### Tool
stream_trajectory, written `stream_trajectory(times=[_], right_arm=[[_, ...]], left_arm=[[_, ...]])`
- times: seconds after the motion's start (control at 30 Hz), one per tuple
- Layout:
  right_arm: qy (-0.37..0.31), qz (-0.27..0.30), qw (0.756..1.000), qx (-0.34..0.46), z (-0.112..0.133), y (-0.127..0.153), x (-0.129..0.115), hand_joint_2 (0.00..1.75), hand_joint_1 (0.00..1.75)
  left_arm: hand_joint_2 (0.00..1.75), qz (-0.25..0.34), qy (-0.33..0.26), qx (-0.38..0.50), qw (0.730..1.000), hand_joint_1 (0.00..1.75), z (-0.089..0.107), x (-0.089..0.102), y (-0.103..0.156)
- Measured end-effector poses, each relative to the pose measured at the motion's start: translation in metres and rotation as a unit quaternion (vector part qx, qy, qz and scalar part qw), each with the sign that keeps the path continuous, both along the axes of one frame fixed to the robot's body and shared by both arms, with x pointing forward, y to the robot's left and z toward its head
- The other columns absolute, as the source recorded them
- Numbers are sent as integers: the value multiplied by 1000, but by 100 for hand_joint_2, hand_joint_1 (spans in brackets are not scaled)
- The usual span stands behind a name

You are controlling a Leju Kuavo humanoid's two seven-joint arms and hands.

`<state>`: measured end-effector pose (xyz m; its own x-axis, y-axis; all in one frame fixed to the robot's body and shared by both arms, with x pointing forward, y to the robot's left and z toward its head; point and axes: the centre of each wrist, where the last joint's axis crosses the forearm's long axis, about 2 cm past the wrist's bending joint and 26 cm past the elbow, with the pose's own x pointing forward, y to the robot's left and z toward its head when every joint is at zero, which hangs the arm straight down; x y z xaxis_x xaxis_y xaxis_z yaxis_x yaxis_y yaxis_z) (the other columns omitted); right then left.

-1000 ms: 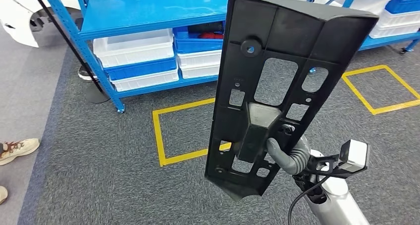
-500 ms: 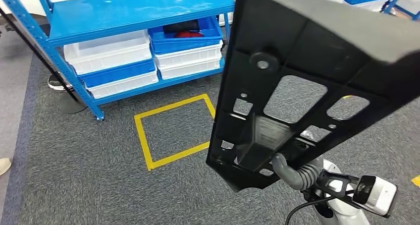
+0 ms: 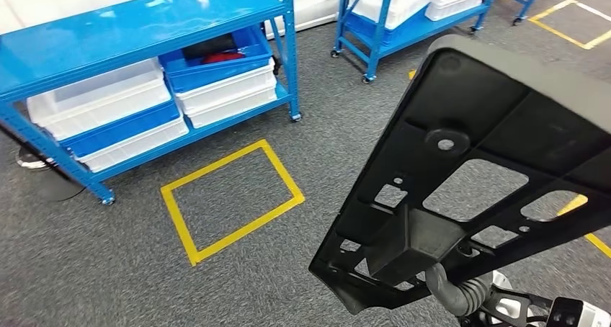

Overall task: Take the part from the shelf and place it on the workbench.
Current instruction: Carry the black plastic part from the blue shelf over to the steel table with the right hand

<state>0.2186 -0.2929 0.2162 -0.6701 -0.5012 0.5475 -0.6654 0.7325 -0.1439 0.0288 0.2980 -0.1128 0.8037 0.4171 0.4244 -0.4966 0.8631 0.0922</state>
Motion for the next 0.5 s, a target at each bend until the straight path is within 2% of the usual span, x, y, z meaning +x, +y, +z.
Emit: stream_trajectory(times=[0.23,0.5], right_arm=[[16,0,1000,-3,0,3,7,175,175],[23,2,1000,-5,-2,5,11,175,175]], left_arm=[[175,-5,-6,8,1000,0,1,5,-1],[175,-7,-2,8,1000,0,0,2,-4]])
